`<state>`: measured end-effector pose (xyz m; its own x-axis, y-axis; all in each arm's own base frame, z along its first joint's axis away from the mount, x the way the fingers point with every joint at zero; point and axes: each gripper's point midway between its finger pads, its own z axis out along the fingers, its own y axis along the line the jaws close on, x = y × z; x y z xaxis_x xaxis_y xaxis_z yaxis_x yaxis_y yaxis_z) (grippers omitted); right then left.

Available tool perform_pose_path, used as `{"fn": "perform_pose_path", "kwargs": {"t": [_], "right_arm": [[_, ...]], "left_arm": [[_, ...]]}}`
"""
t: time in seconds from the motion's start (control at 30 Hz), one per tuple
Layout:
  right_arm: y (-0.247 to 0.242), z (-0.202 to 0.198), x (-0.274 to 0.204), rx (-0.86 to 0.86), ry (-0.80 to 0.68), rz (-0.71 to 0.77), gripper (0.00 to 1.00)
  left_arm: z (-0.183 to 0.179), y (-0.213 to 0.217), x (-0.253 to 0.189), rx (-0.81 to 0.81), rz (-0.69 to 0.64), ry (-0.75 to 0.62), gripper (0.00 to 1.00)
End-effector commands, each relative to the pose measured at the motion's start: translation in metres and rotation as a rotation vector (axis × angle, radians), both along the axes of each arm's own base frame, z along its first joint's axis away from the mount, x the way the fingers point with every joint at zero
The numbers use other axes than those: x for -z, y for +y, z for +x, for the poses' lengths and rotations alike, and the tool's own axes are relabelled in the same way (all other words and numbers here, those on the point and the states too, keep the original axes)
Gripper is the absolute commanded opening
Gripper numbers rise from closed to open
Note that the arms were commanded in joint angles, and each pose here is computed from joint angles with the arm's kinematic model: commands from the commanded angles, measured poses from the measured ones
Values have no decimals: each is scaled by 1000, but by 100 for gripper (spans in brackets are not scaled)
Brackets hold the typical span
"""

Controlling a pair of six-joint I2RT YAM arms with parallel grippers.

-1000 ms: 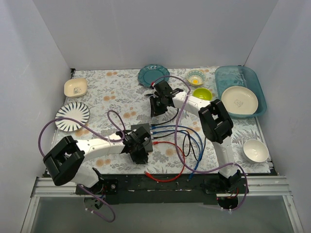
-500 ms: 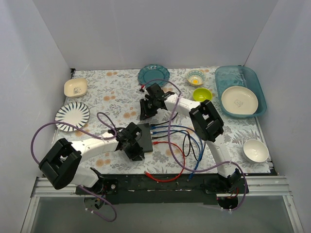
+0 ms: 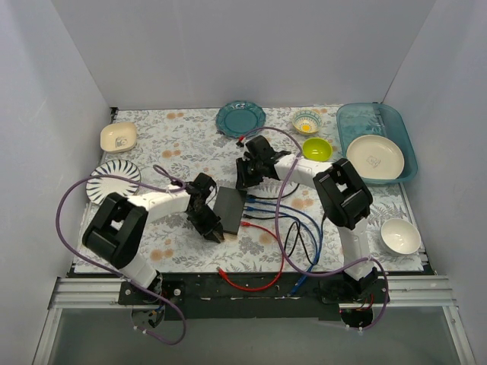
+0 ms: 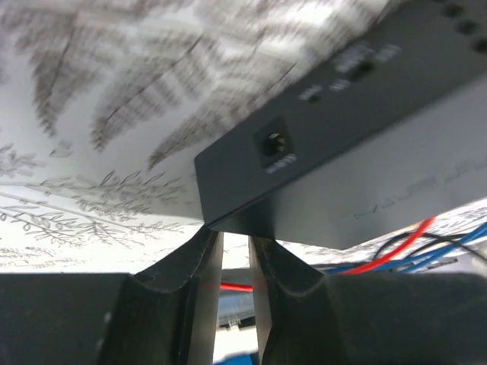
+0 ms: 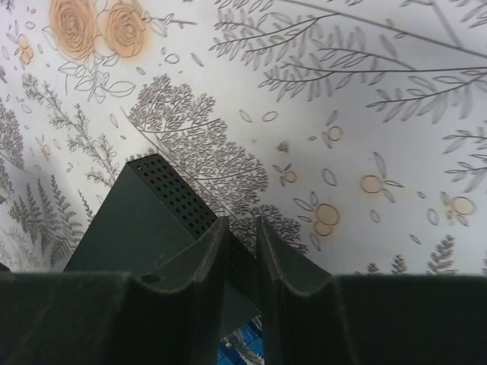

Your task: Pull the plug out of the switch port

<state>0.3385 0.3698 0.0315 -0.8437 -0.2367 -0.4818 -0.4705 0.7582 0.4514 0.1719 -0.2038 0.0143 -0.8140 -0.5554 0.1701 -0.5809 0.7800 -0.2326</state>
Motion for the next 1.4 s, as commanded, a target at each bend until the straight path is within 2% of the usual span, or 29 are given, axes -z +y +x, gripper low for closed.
{"fn": "perform_pose_path", "kwargs": {"t": [0.0, 0.17, 0.37, 0.67, 0.9, 1.0, 1.03, 1.2, 1.37], "right_arm": [[-6, -66, 9, -93, 197, -42, 30], [-7, -71, 6, -77, 227, -42, 30], [-6, -71, 3, -52, 246, -33, 30], [-15, -72, -1, -22, 245, -42, 30], [-41, -36, -22, 80, 161, -43, 31], [-49, -42, -32, 77, 139, -40, 32], [-48, -46, -39, 74, 134, -15, 32], [-58, -87, -9, 69, 228, -2, 31], [-49, -79, 6, 68, 258, -7, 31]], "left_arm": [[89, 28, 27, -109, 148, -197, 21], [141, 38, 20, -177, 108, -240, 22], [196, 42, 13, -169, 96, -296, 23], [253, 39, -1, -160, 55, -354, 25], [255, 62, -47, -191, 153, -467, 30], [237, 73, -65, -205, 181, -501, 32], [230, 76, -64, -205, 190, -496, 33], [193, 100, -37, -219, 295, -417, 34], [181, 102, 2, -205, 332, -297, 33]]}}
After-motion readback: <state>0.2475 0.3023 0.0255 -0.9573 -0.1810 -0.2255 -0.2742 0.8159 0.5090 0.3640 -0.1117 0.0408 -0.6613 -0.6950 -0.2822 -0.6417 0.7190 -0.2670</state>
